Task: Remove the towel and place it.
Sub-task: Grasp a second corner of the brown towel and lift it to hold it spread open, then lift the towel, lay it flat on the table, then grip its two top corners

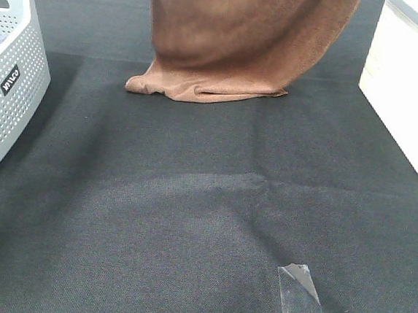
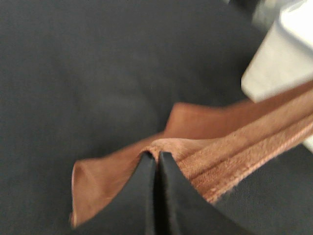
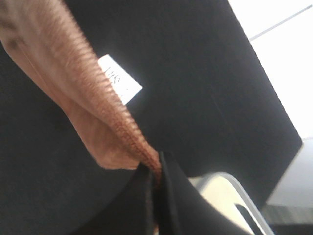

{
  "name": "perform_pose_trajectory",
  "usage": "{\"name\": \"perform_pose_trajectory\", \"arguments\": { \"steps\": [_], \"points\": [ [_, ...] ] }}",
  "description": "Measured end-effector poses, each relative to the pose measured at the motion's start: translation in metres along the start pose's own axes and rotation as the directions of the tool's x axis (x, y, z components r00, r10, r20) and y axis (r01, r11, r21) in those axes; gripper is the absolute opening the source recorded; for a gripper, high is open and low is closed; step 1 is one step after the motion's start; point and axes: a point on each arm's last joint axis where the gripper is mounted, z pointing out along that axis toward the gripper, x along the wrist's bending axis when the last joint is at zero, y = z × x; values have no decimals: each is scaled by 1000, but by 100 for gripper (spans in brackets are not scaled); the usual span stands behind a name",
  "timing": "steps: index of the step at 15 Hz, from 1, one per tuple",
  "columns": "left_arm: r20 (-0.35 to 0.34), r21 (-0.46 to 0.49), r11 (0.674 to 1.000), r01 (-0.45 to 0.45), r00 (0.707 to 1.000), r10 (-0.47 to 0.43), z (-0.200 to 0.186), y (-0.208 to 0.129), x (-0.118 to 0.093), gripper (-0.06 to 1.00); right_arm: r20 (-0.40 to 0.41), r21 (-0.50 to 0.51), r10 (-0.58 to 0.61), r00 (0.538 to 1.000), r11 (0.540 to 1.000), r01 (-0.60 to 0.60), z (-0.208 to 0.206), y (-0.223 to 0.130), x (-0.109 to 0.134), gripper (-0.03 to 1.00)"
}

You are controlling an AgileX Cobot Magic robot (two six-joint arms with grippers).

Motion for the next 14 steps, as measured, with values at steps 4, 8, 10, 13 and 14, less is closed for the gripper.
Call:
{"name": "perform_pose_trajectory", "arguments": {
  "steps": [4, 8, 10, 13, 14],
  "points": [
    [-33, 11, 999, -40, 999, 40, -36, 9, -9, 0, -81, -24, 115, 990, 993, -118, -27, 3, 16, 0],
    [-44, 74, 997, 0, 999, 3, -53, 2, -14, 0, -202, 10, 133, 970, 991, -134, -44, -10, 50, 0],
    [-27, 189, 982, 26, 999, -21, -52, -21, -22, 0, -243, 38, 146, 959, 989, -141, -54, -18, 68, 0],
    [-12, 260, 964, 45, 999, -43, -82, -56, -43, 0, -283, 68, 148, 948, 989, -134, -71, -30, 91, 0],
    [-18, 246, 967, 72, 997, -69, -104, -77, -51, 0, -311, 70, 152, 938, 988, -136, -80, -35, 106, 0]
  ]
}}
